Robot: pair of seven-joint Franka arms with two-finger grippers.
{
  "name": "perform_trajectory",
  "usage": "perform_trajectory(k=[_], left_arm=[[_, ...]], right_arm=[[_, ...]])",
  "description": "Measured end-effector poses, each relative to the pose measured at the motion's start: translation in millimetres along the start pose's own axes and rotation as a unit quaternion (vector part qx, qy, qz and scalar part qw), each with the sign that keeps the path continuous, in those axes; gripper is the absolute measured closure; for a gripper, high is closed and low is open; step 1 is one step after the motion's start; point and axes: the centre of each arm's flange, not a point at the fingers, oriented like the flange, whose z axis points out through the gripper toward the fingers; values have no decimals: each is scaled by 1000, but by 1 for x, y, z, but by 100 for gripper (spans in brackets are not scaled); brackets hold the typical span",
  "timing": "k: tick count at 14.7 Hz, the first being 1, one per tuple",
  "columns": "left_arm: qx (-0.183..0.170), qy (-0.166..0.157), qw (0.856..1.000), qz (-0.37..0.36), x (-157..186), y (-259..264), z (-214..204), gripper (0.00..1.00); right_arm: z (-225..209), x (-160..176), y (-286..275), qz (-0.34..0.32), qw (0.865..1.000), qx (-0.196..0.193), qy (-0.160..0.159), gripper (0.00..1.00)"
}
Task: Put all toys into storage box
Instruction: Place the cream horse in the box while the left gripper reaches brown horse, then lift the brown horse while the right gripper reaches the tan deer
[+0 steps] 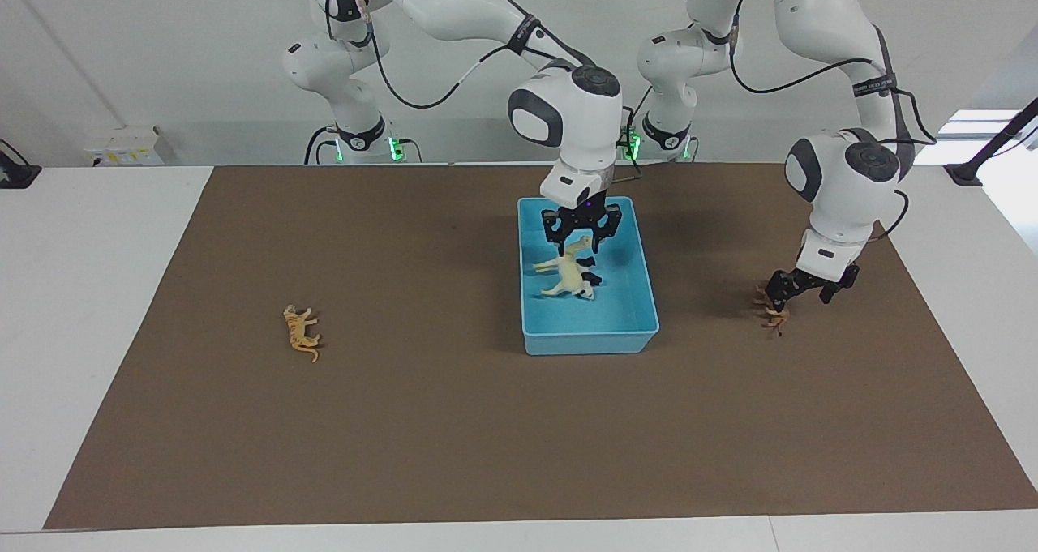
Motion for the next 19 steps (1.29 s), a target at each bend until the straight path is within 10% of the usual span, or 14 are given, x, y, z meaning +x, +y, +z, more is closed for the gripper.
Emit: perform_trajectory(k=[2, 8, 14, 19], left_arm=[[-5, -3, 1000, -2, -1, 5, 19, 0], [-11, -13, 1000, -4, -4, 11, 48, 0], [-13, -20, 1000, -15, -6, 19, 46, 68], [-8, -49, 997, -52, 22, 40, 5, 75]], right_arm=[[-17, 11, 8, 12, 1000, -8, -2, 2], [-77, 90, 136, 1, 1000, -30, 2, 0], [-35, 153, 349, -67, 997, -27, -29, 0], [51, 107, 463, -77, 997, -11, -16, 0]])
